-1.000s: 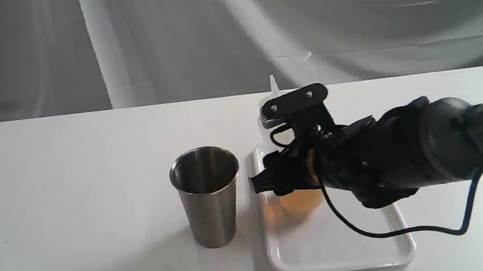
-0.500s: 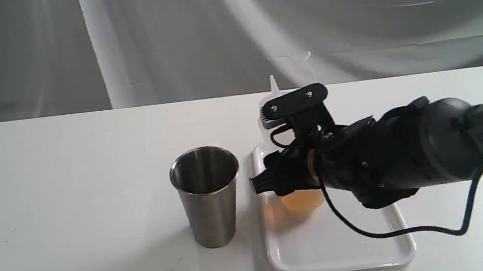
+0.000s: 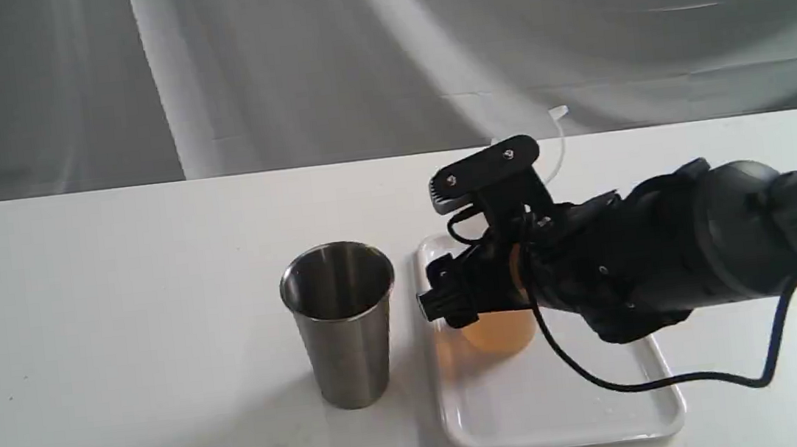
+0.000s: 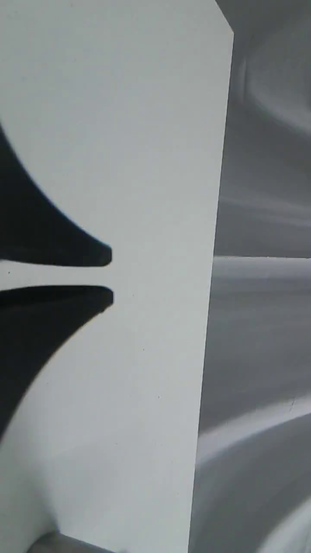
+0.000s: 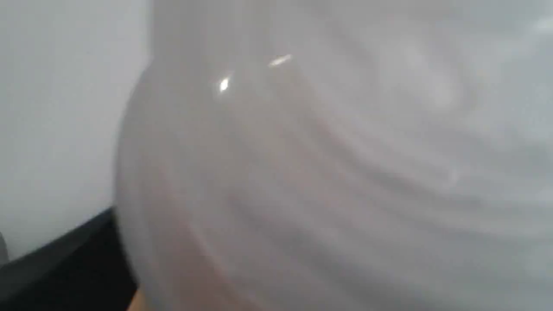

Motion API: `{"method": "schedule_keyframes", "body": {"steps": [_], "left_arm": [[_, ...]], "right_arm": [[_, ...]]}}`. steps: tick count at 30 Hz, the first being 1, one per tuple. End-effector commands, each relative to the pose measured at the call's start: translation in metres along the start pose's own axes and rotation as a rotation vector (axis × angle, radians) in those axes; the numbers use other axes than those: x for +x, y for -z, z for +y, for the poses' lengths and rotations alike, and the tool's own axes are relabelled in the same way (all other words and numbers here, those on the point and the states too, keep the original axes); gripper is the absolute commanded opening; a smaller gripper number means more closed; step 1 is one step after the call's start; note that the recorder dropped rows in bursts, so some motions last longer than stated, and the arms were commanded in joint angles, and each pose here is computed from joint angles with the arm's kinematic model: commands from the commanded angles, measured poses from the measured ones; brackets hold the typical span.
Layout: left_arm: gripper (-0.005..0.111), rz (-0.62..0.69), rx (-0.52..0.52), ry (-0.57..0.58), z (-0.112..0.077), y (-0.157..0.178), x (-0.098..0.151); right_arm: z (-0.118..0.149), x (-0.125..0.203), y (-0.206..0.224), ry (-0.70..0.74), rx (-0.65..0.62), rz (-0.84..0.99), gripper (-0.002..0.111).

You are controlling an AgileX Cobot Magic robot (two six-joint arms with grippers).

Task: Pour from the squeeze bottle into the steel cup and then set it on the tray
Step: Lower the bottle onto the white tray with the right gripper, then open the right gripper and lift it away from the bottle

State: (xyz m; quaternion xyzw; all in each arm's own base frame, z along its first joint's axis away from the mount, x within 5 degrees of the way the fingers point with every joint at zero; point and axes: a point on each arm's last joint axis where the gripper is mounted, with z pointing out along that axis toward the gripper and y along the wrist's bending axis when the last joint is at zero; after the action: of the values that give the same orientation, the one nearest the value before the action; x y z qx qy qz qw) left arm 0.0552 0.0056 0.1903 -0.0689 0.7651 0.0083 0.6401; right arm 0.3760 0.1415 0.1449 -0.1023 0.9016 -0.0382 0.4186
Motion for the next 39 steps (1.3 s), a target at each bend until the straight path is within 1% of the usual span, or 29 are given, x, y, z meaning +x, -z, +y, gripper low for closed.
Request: {"method": "schedule_keyframes", "body": {"steps": [1, 3, 7, 10, 21, 26, 33, 39], "left_arm": [[0.008, 0.009, 0.005, 0.005, 0.000, -0.001, 0.002], [0.008, 0.009, 0.005, 0.005, 0.000, -0.001, 0.002], [0.008, 0.009, 0.005, 0.005, 0.000, -0.001, 0.002], [0.008, 0.009, 0.005, 0.005, 0.000, -0.001, 0.002], [0.008, 0.009, 0.005, 0.005, 0.000, -0.001, 0.002], [0.008, 0.009, 0.005, 0.005, 0.000, -0.001, 0.002], [0.008, 0.009, 0.005, 0.005, 0.000, -0.001, 0.002], [0.008, 0.009, 0.005, 0.005, 0.000, -0.001, 0.002]], "right_arm": [[-0.002, -0.004, 0.003, 0.016, 0.009, -0.017, 0.082], [-0.002, -0.004, 0.003, 0.016, 0.014, -0.018, 0.082], [-0.003, -0.003, 0.004, -0.031, 0.023, -0.007, 0.082], [-0.006, -0.009, 0.009, -0.044, 0.044, -0.027, 0.082], [-0.018, -0.044, 0.051, -0.090, 0.044, -0.161, 0.082], [-0.023, -0.055, 0.067, -0.102, 0.045, -0.207, 0.082], [-0.027, -0.058, 0.075, -0.091, 0.069, -0.214, 0.082], [-0.033, -0.057, 0.078, -0.097, 0.119, -0.193, 0.082]]}}
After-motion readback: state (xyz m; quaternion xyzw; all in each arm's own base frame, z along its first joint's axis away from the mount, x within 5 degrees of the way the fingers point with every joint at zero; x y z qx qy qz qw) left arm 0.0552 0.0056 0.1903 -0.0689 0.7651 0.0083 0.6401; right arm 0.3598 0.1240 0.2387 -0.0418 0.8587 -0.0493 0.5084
